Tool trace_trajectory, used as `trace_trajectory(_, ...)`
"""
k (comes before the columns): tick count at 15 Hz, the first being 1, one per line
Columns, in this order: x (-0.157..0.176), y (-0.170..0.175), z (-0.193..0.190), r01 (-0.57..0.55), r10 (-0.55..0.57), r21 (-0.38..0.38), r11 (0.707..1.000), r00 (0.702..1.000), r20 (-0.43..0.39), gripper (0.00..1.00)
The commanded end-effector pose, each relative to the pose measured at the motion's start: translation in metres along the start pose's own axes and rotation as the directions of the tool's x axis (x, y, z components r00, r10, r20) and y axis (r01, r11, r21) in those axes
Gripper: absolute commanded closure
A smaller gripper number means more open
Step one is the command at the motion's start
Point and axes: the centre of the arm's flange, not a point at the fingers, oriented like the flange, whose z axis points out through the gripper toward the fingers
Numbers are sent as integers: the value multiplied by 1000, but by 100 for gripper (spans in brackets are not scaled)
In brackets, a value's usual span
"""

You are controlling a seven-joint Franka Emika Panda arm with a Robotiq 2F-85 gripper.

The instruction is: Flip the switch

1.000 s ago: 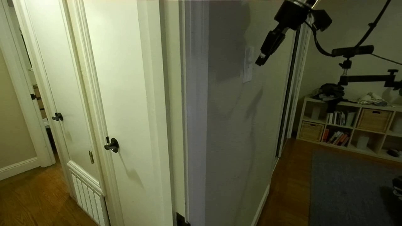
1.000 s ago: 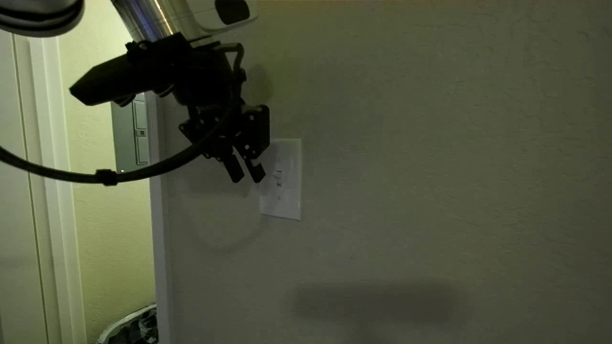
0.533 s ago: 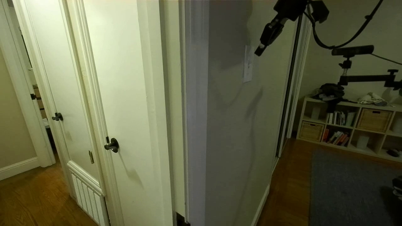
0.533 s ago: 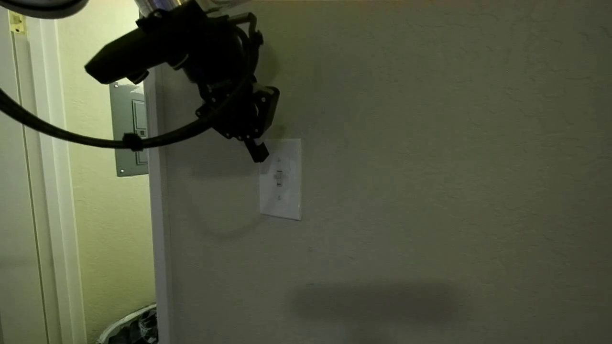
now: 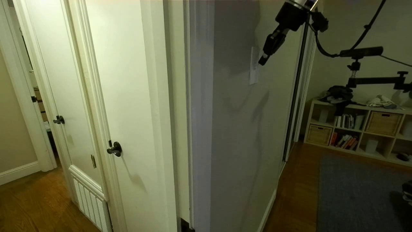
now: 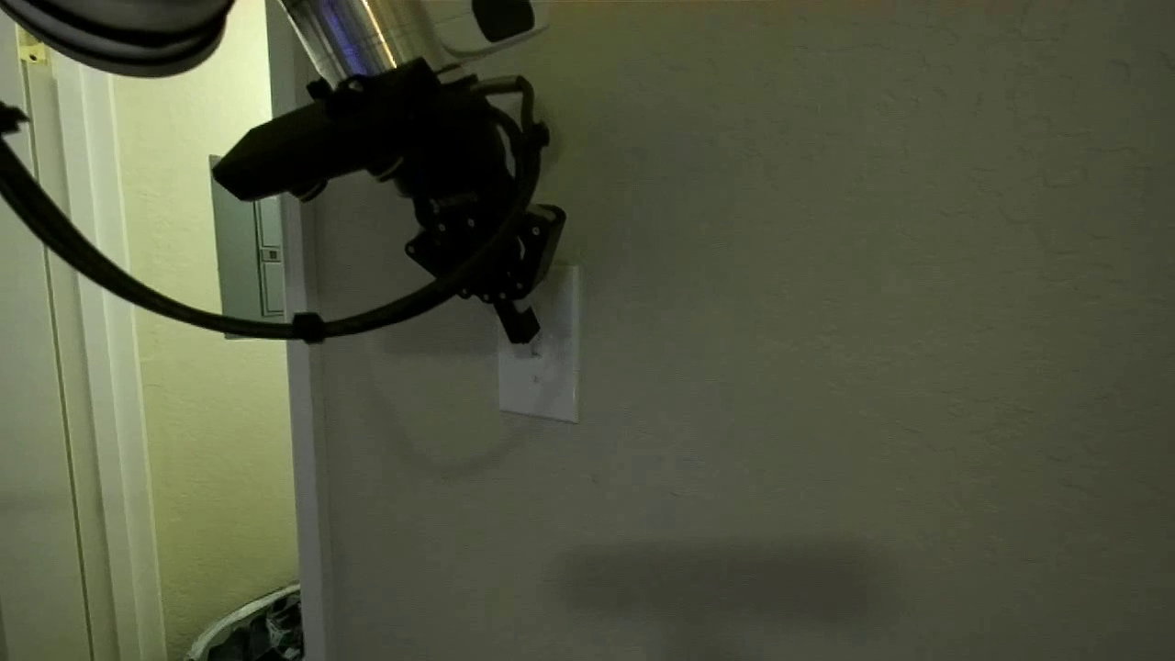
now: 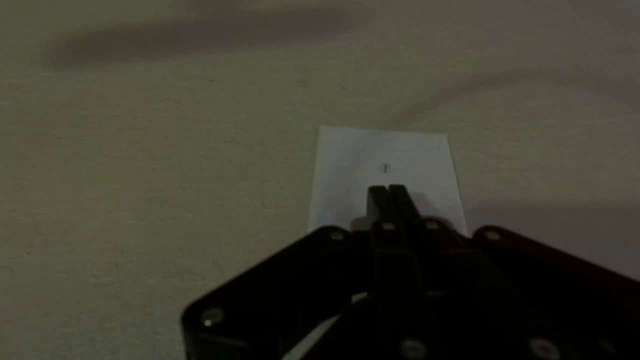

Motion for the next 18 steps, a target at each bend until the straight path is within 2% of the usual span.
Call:
trace_trajectory(1, 12, 12, 4, -10, 10, -5, 1000, 1000, 0, 96)
trace_trajectory(4, 17, 13, 2, -6, 6, -13, 1000, 1000, -11, 96)
trace_trajectory(14, -3, 5, 35, -49, 47, 42, 998, 998, 52, 96)
trace_trajectory(18, -10, 4, 24, -38, 37, 2, 999, 996, 76, 97)
